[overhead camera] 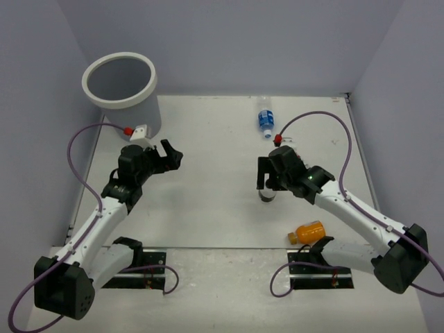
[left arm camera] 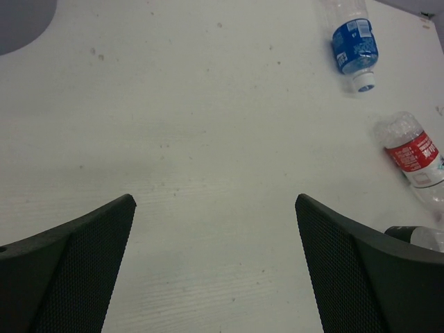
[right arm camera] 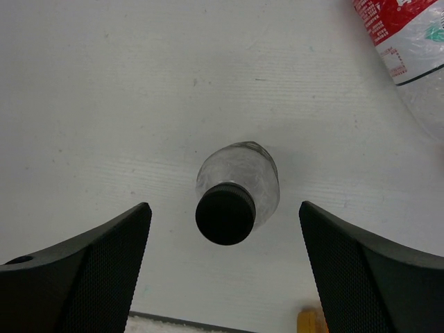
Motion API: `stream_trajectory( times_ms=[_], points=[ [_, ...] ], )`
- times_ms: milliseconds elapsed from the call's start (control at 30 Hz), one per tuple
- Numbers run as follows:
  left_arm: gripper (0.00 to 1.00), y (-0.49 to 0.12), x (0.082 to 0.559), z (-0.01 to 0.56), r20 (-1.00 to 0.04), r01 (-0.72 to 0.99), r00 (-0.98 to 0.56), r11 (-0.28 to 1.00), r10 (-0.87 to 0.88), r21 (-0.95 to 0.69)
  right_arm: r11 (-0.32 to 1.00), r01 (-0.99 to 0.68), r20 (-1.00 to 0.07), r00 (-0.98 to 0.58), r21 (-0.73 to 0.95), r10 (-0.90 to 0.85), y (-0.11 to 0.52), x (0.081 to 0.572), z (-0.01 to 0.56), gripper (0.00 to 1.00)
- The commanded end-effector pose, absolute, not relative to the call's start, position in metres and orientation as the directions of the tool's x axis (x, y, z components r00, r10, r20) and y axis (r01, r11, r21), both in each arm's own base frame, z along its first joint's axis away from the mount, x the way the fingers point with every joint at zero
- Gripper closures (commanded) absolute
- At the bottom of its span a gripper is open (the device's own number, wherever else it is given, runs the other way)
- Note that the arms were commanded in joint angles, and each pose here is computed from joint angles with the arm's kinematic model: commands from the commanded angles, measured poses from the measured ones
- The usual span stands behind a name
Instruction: Put the plastic bottles in the bin
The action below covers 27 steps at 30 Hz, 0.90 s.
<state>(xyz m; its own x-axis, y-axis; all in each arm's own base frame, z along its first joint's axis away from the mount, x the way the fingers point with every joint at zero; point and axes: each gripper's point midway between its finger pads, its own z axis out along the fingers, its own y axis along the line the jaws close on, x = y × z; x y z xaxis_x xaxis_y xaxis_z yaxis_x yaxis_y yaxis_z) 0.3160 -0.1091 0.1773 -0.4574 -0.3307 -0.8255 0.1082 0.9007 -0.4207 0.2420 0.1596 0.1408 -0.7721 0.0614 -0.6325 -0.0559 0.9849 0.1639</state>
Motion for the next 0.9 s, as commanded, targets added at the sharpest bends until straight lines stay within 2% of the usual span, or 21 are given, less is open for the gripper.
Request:
stream_trajectory(
  times_ms=[0, 100, 167, 300, 567, 667, 767, 867],
  points=[
    [0.00, -0.120, 0.320, 0.204, -0.846, 0.183, -0.390, 0.870, -0.362, -0.457, 0.987, 0.000, -0.674, -0.730, 0.161, 0.110, 0.158, 0.255, 0.154, 0.13],
    [0.00, -0.121, 0.318, 0.201, -0.846, 0.191, -0.399, 0.870, -0.354, -0.454, 0.987, 0.000, -0.675, -0.729, 0.162, 0.111, 0.161, 0.260, 0.151, 0.21],
    [0.00, -0.121, 0.317, 0.199, -0.845, 0.193, -0.403, 0.870, -0.352, -0.455, 0.986, 0.002, -0.679, -0.725, 0.166, 0.116, 0.163, 0.263, 0.150, 0.32],
    [0.00, -0.119, 0.316, 0.197, -0.846, 0.183, -0.399, 0.873, -0.354, -0.452, 0.987, 0.011, -0.666, -0.737, 0.159, 0.115, 0.165, 0.264, 0.144, 0.36],
    [0.00, -0.114, 0.315, 0.193, -0.843, 0.152, -0.403, 0.883, -0.356, -0.445, 0.984, 0.020, -0.653, -0.745, 0.179, 0.134, 0.166, 0.260, 0.143, 0.64],
    [0.00, -0.115, 0.315, 0.192, -0.841, 0.156, -0.409, 0.881, -0.354, -0.446, 0.983, 0.027, -0.654, -0.743, 0.184, 0.143, 0.165, 0.260, 0.145, 0.68],
    [0.00, -0.123, 0.314, 0.194, -0.848, 0.210, -0.424, 0.876, -0.319, -0.435, 0.982, 0.011, -0.655, -0.744, 0.188, 0.134, 0.168, 0.260, 0.150, 0.89],
    [0.00, -0.149, 0.305, 0.198, -0.861, 0.376, -0.451, 0.824, -0.236, -0.423, 0.982, -0.022, -0.659, -0.744, 0.189, 0.110, 0.171, 0.260, 0.160, 0.95]
  ],
)
